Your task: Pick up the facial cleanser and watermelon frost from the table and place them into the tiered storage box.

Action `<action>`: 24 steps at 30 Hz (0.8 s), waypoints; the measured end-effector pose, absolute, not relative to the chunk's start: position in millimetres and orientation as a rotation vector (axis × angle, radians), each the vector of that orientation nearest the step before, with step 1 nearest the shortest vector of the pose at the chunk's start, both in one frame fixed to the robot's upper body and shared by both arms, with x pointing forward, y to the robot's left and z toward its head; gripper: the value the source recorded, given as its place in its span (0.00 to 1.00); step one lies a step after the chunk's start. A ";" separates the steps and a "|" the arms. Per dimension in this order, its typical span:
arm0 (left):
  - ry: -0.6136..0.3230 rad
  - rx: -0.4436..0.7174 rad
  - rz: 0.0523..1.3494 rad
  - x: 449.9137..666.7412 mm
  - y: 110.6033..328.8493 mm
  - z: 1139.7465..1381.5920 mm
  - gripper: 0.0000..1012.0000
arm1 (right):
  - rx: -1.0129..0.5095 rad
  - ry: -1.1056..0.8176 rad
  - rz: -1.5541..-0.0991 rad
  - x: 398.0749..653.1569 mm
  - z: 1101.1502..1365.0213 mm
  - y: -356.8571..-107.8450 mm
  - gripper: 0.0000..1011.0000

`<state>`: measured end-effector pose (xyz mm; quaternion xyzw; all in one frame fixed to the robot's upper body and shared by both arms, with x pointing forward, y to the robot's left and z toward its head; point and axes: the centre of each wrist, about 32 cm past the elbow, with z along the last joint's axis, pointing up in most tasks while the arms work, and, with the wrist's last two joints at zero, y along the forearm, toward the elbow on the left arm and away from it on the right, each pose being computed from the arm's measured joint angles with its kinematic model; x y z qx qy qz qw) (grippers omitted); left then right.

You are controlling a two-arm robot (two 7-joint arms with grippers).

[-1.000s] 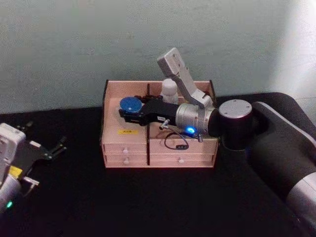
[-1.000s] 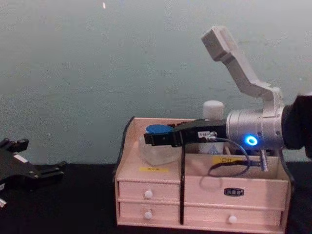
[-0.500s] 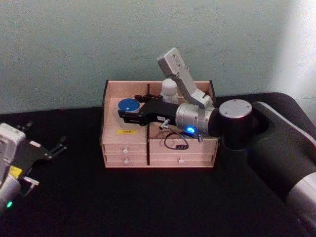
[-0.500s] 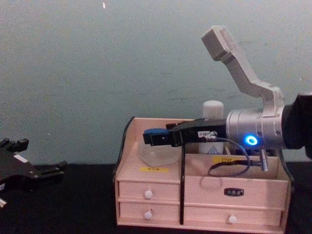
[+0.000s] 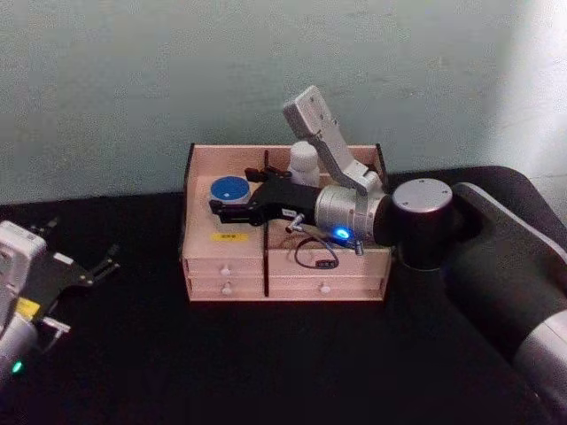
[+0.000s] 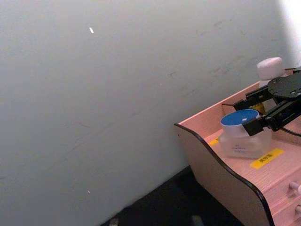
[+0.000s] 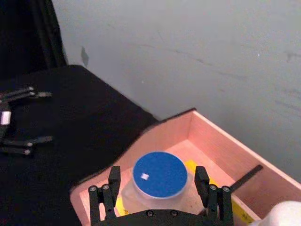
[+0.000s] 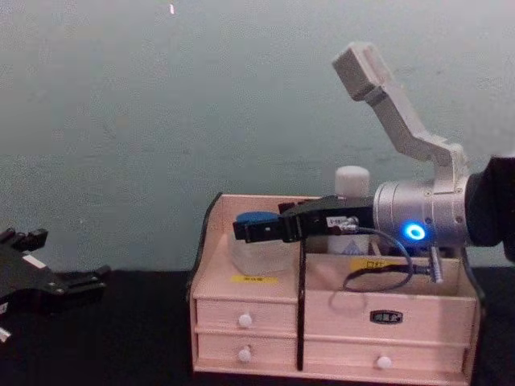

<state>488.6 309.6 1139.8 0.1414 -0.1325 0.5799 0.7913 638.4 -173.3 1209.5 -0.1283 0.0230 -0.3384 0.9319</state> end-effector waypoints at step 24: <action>-0.285 0.304 1.248 488.6 309.7 1139.8 0.99 | -0.171 -0.027 -0.575 561.0 1222.2 -240.8 0.99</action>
